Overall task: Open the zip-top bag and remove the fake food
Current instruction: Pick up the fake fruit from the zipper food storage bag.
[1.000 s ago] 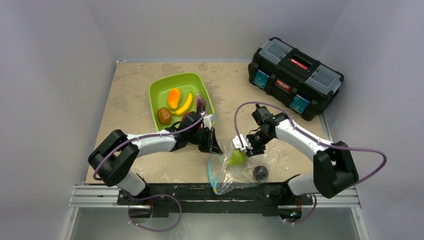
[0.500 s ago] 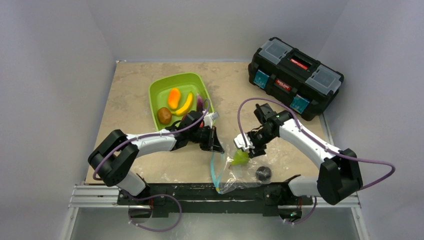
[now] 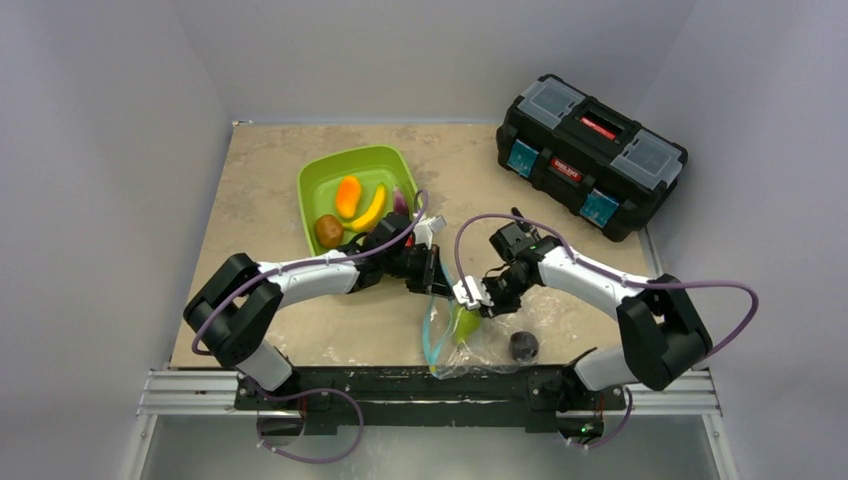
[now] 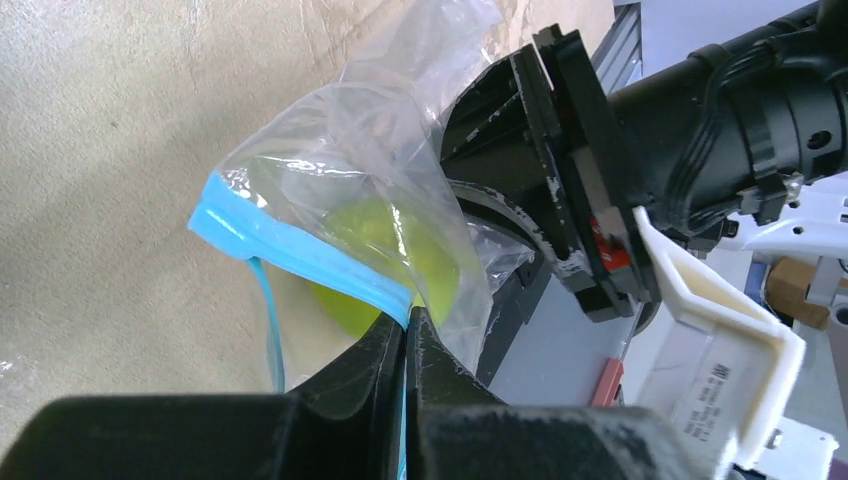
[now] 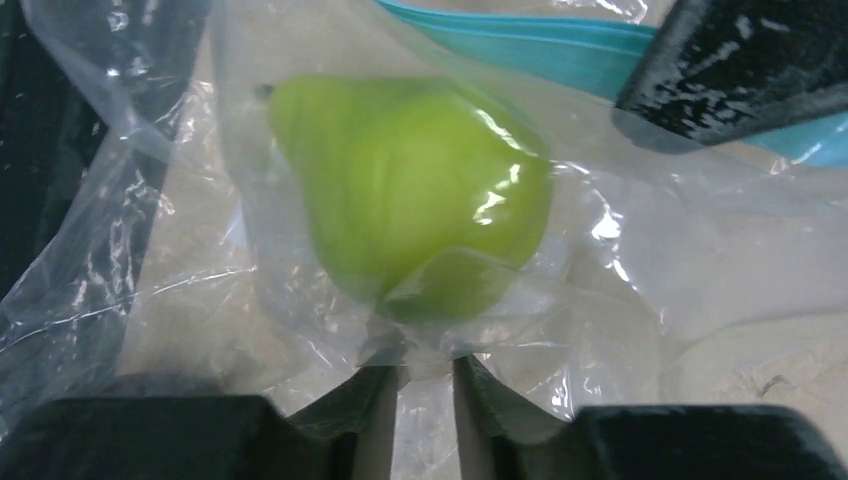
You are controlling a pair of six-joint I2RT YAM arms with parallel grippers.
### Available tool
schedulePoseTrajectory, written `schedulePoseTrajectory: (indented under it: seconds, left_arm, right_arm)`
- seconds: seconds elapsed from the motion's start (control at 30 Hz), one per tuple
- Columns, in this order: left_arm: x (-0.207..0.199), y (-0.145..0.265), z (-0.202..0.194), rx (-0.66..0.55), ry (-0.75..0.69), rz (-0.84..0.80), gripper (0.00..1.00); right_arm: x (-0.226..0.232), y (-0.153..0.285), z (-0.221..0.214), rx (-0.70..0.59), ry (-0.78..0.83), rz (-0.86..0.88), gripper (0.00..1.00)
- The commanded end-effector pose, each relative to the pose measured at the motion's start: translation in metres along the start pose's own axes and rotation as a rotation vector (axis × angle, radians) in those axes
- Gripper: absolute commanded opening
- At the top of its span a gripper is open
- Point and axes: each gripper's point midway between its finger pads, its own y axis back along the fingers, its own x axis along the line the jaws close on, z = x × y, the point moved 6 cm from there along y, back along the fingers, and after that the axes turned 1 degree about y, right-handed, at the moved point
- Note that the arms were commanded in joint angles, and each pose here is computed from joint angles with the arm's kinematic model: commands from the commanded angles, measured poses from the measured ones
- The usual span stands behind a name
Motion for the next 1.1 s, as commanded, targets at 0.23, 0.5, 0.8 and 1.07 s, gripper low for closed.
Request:
schedulePoseTrajectory:
  seconds: [0.23, 0.5, 0.8, 1.07]
  left_arm:
    - [-0.009, 0.0, 0.009, -0.026, -0.04, -0.038, 0.0]
    - [-0.011, 0.001, 0.013, -0.063, 0.007, -0.094, 0.0]
    - [-0.011, 0.0, 0.02, -0.098, 0.063, -0.161, 0.0]
    - [-0.004, -0.005, 0.018, -0.085, 0.084, -0.153, 0.0]
  right_arm:
    - [-0.043, -0.003, 0.014, -0.057, -0.209, -0.21, 0.0]
    - [-0.033, 0.051, 0.032, -0.164, -0.06, -0.165, 0.42]
    - [-0.011, 0.052, 0.043, -0.245, -0.03, -0.092, 0.55]
    - [-0.011, 0.019, 0.026, -0.179, -0.069, -0.101, 0.57]
